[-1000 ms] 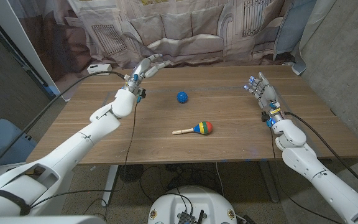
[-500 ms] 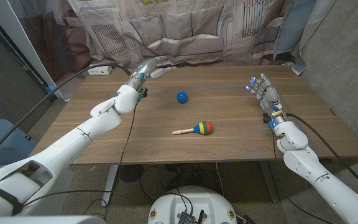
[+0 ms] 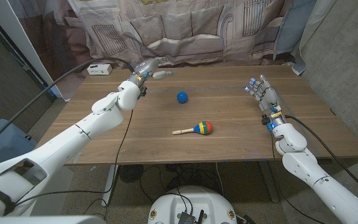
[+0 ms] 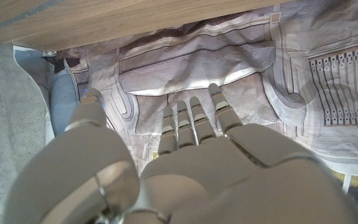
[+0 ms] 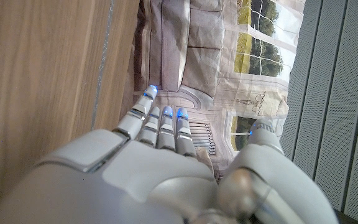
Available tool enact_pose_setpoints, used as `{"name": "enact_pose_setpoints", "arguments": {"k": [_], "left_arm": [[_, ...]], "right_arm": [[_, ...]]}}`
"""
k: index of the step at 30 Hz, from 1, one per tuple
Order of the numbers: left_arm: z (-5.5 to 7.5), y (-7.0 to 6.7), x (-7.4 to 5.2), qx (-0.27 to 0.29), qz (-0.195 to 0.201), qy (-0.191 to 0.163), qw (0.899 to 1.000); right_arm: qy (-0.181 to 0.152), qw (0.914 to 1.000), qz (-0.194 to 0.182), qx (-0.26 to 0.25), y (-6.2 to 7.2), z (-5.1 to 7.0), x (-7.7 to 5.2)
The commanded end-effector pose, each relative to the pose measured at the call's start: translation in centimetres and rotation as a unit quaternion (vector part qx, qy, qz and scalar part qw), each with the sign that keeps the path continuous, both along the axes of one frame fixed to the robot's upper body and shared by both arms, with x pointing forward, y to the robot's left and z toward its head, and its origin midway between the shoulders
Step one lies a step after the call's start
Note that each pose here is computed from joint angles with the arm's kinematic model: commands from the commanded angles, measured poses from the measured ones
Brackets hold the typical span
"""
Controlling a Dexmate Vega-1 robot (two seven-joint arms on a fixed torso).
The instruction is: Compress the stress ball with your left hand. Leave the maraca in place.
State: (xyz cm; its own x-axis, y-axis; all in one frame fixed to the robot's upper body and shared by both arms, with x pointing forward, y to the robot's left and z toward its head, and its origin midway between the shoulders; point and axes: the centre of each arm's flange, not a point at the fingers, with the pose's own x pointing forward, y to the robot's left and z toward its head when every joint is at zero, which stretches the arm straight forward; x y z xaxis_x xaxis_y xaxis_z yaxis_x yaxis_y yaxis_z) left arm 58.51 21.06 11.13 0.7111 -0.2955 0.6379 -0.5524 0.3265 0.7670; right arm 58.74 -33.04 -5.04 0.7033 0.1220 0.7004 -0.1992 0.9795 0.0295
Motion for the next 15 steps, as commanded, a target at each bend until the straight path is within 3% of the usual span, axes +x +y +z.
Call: {"name": "enact_pose_setpoints", "arguments": {"k": [1, 8, 15], "left_arm": [[1.6, -0.7, -0.4, 0.058, 0.043, 0.008, 0.997], [2.3, -1.9, -0.5, 0.093, 0.064, -0.005, 0.994], [2.8, -2.6, -0.3, 0.12, 0.065, 0.004, 0.991]], "right_arm": [[0.003, 1.0, -0.001, 0.001, 0.8, -0.5, -0.3], [0.001, 1.0, -0.002, 0.009, 1.0, -0.7, -0.5], [0.002, 0.9999, -0.004, 0.012, 1.2, -1.0, -0.6]]}}
